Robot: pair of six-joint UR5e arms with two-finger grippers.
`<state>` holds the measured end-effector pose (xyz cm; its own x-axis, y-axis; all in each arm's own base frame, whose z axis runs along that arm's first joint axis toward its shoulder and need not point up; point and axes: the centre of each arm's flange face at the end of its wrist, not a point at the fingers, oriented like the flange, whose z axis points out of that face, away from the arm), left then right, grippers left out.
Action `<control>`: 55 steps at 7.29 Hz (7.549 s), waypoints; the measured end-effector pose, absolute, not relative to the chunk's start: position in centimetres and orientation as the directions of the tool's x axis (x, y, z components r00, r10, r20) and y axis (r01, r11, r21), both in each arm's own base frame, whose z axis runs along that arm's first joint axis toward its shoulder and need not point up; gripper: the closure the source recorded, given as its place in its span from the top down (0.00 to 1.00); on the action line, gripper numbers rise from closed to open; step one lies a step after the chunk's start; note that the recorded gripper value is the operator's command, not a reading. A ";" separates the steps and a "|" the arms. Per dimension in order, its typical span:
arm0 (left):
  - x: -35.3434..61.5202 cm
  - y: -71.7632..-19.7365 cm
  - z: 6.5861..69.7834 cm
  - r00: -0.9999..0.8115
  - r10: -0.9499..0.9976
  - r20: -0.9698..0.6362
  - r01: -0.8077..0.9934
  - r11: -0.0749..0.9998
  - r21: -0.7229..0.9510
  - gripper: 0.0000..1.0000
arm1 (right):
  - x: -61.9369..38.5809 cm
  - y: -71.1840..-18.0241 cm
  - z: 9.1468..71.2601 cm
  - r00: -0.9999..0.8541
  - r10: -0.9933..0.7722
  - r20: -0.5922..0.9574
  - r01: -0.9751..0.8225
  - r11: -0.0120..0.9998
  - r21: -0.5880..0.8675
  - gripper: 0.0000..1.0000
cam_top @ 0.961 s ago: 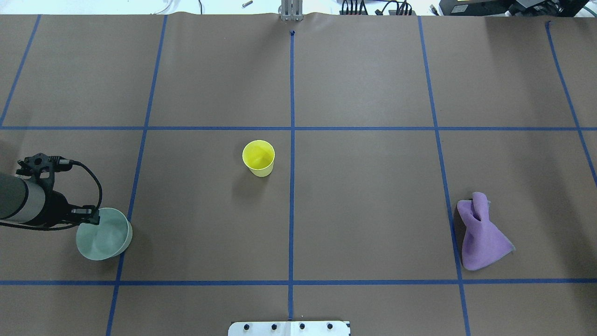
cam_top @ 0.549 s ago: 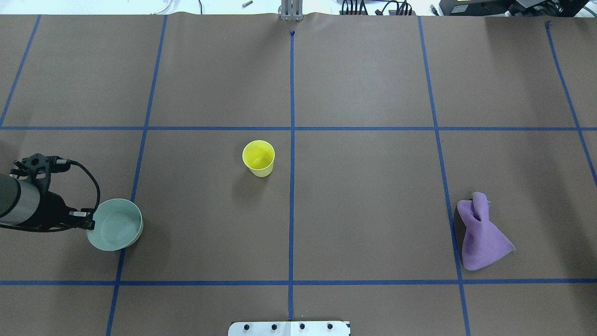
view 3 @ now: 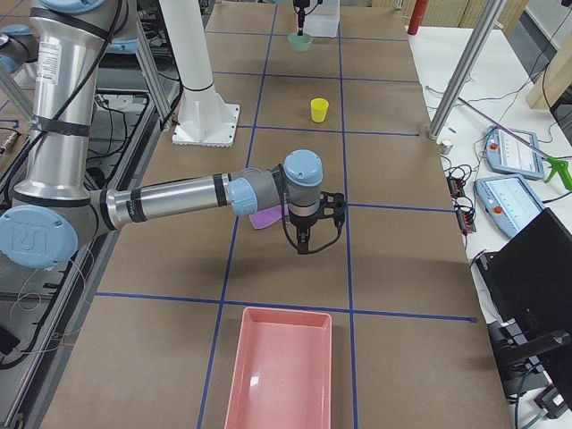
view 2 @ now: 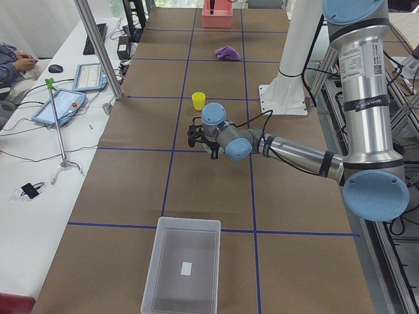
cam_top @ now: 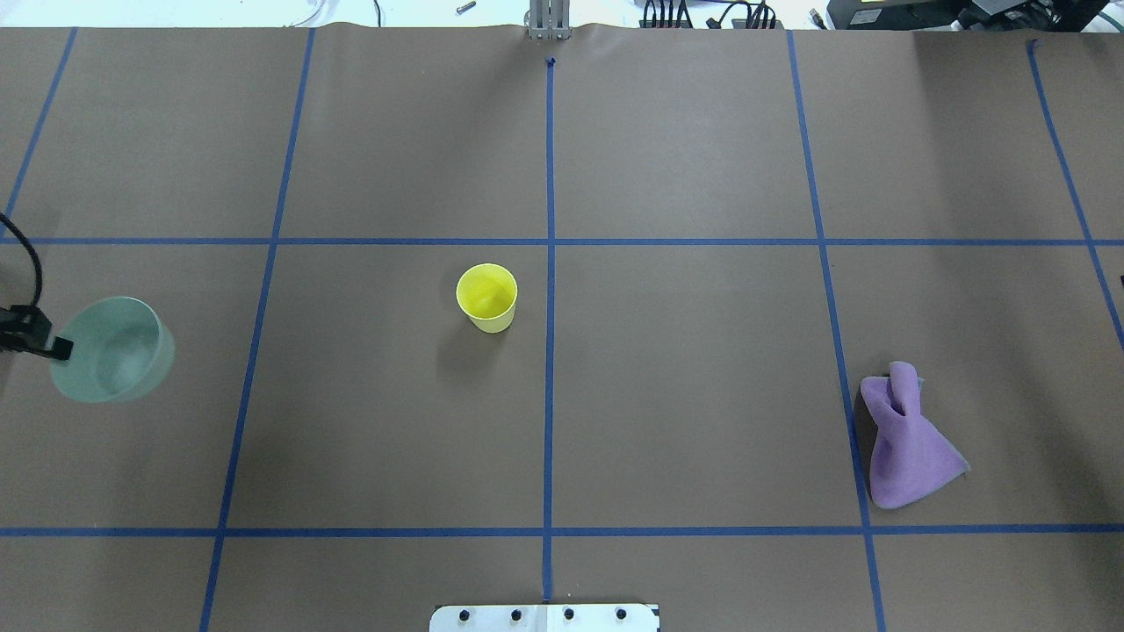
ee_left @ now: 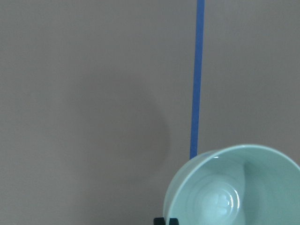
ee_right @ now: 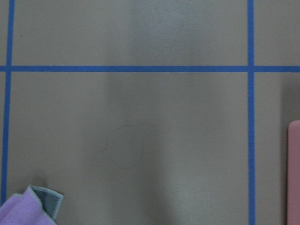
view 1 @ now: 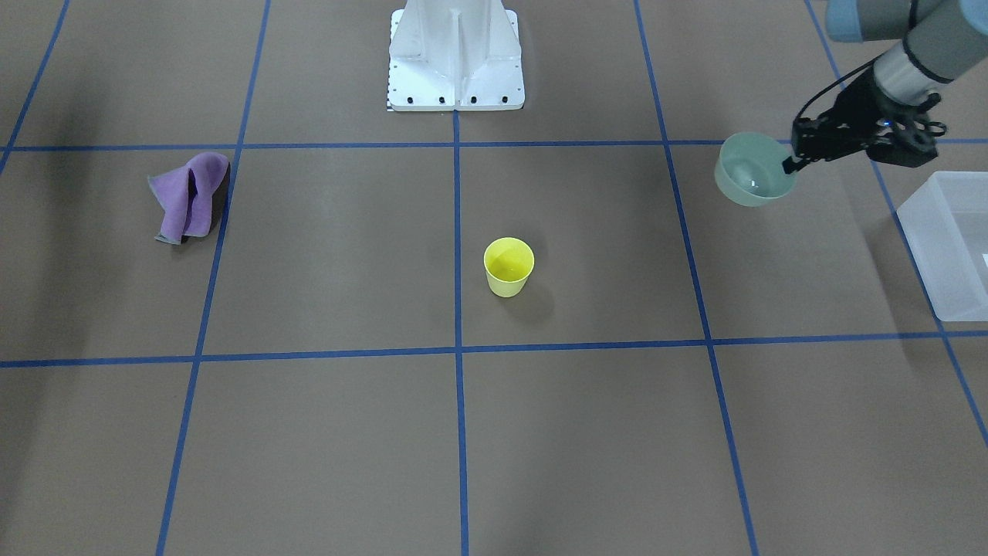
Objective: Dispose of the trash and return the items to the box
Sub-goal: 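Lift the green bowl into the clear bin while right gripper reaches for cloth, then grasp the purple cloth with the right gripper and lift it, then carry the cloth into the pink bin while left gripper approaches yellow cup, then lower the left gripper onto the yellow cup and grasp it, then lift the yellow cup and place it in the clear bin with the left gripper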
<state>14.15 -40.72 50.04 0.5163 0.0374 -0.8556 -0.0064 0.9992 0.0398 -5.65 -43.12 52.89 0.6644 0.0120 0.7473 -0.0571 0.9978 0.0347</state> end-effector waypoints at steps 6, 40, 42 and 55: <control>-8.9 -54.5 64.1 0.607 0.246 -0.756 -0.120 0.968 0.219 0.00 | -19.5 -37.6 43.5 0.615 0.138 0.776 -0.097 0.990 -0.099 1.00; 36.6 -53.4 30.8 0.519 -0.239 -0.820 0.167 0.970 -0.177 0.97 | 17.0 -36.9 78.3 0.799 -0.221 0.559 0.239 0.970 0.041 0.22; 42.7 -50.6 27.2 0.540 -0.229 -0.810 0.154 0.973 -0.173 0.97 | 17.0 -36.5 79.7 0.803 -0.219 0.555 0.239 0.970 0.036 1.00; 52.6 -46.7 23.3 0.588 -0.159 -0.793 0.128 0.986 -0.103 0.00 | 11.5 -42.3 67.1 0.746 -0.149 0.649 0.073 0.987 0.143 1.00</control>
